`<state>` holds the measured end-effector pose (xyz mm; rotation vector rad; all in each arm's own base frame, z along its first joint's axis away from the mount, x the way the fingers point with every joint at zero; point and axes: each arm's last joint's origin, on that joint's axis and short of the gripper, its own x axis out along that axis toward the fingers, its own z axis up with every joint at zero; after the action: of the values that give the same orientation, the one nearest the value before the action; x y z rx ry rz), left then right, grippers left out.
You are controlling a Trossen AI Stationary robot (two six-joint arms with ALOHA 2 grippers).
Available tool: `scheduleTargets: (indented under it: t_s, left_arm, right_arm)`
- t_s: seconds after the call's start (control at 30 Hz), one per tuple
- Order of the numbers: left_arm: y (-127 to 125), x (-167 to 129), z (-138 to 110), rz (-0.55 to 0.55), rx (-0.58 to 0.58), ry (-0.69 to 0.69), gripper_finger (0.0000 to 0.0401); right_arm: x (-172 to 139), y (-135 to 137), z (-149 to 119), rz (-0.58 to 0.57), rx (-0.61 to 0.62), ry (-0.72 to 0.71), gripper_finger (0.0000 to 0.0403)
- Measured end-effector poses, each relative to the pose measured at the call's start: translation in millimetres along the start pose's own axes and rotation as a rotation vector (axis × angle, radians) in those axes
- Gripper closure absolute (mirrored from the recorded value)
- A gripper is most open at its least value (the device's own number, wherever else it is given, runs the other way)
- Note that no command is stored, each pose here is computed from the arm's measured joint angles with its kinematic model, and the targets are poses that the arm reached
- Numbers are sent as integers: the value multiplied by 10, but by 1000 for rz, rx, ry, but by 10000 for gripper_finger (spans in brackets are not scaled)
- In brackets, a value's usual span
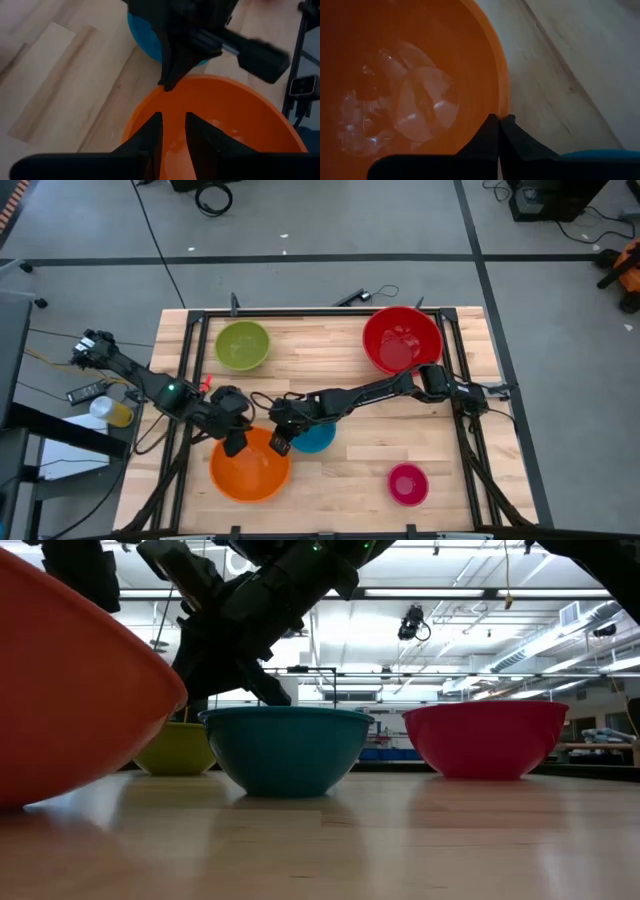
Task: Nest bowls inside each other
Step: Stack the orange bowl on top of the red bowl
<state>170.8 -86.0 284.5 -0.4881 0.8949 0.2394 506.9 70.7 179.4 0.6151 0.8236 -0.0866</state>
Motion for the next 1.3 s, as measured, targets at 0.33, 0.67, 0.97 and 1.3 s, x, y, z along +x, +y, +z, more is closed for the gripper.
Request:
scheduleTargets:
  t_s: [0.33, 0.67, 0.97, 1.3]
  left_arm:
    - [137, -209, -9, -11, -51, -43, 317]
    - [104, -246, -16, -106, 51, -31, 320]
    - [-33, 203, -267, -79, 212, 131, 363]
    - [-29, 554, -352, -22, 188, 167, 393]
  right_arm:
    - [-163, 80, 213, 82, 6, -115, 401]
    - [-253, -92, 371, 69, 26, -114, 342]
    - [-153, 79, 204, 87, -58, -101, 178]
    - [175, -40, -11, 74, -83, 3, 201]
